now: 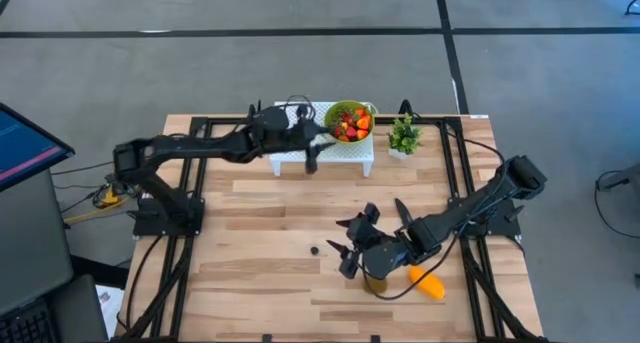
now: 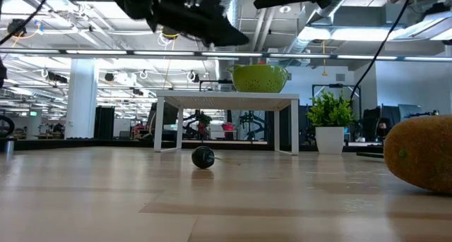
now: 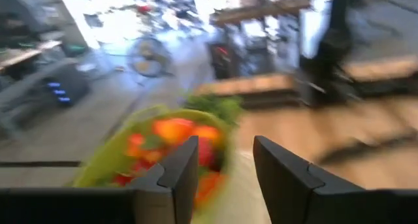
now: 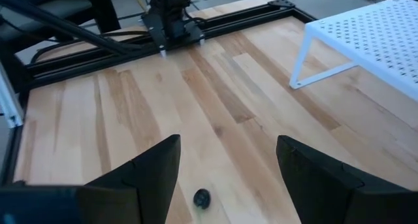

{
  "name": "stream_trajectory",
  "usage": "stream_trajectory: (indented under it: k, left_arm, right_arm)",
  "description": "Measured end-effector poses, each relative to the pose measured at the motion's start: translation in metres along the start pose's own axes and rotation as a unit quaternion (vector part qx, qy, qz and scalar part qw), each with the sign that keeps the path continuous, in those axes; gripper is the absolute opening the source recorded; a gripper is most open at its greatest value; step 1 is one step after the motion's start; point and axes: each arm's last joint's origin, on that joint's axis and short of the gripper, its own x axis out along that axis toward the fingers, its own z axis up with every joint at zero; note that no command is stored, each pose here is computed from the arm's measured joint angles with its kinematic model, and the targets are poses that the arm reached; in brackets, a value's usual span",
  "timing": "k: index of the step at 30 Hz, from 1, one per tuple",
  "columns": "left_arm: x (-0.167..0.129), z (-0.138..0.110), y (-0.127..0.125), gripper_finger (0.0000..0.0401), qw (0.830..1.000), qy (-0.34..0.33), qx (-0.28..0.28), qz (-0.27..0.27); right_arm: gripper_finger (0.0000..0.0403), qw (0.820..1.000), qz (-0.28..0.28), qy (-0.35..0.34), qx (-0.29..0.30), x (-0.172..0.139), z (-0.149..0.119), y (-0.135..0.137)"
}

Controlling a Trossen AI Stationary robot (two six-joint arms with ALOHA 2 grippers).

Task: Pick & Place Fruit
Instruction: Put the black cherry into the green strainer bowl

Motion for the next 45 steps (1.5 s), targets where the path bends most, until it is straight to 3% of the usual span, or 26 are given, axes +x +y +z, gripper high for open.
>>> stream_trajectory:
  k: [5, 11, 16, 20, 29, 41, 45]
  left_arm:
    - [-0.034, 0.019, -0.024, 0.0136, 0.995, 0.055, 0.022, -0.084]
    - [-0.066, 0.028, -0.044, 0.0135, 0.984, 0.107, 0.029, -0.136]
    - [-0.076, 0.028, -0.054, 0.0135, 0.977, 0.136, 0.031, -0.16]
    - [-0.076, 0.028, -0.057, 0.0135, 0.977, 0.136, 0.032, -0.164]
    - [-0.076, 0.029, -0.058, 0.0135, 0.977, 0.134, 0.032, -0.165]
    - [-0.076, 0.029, -0.057, 0.0135, 0.977, 0.133, 0.033, -0.164]
    - [-0.076, 0.029, -0.057, 0.0135, 0.977, 0.133, 0.033, -0.164]
  right_arm:
    - [0.0248, 1.0, 0.009, 0.0, 0.002, -0.003, -0.001, 0.003]
    - [0.0248, 0.999, 0.039, 0.019, 0.007, 0.001, -0.003, 0.006]
    - [0.0248, 0.995, 0.055, 0.086, -0.021, 0.029, -0.031, 0.013]
    - [0.0248, 0.991, 0.042, 0.115, -0.047, 0.046, -0.055, 0.019]
    - [0.0248, 0.983, 0.055, 0.173, -0.037, 0.08, -0.082, 0.017]
    - [0.0247, 0.965, 0.056, 0.258, -0.009, 0.127, -0.105, -0.008]
    - [0.0224, 0.963, 0.058, 0.264, -0.004, 0.13, -0.104, -0.011]
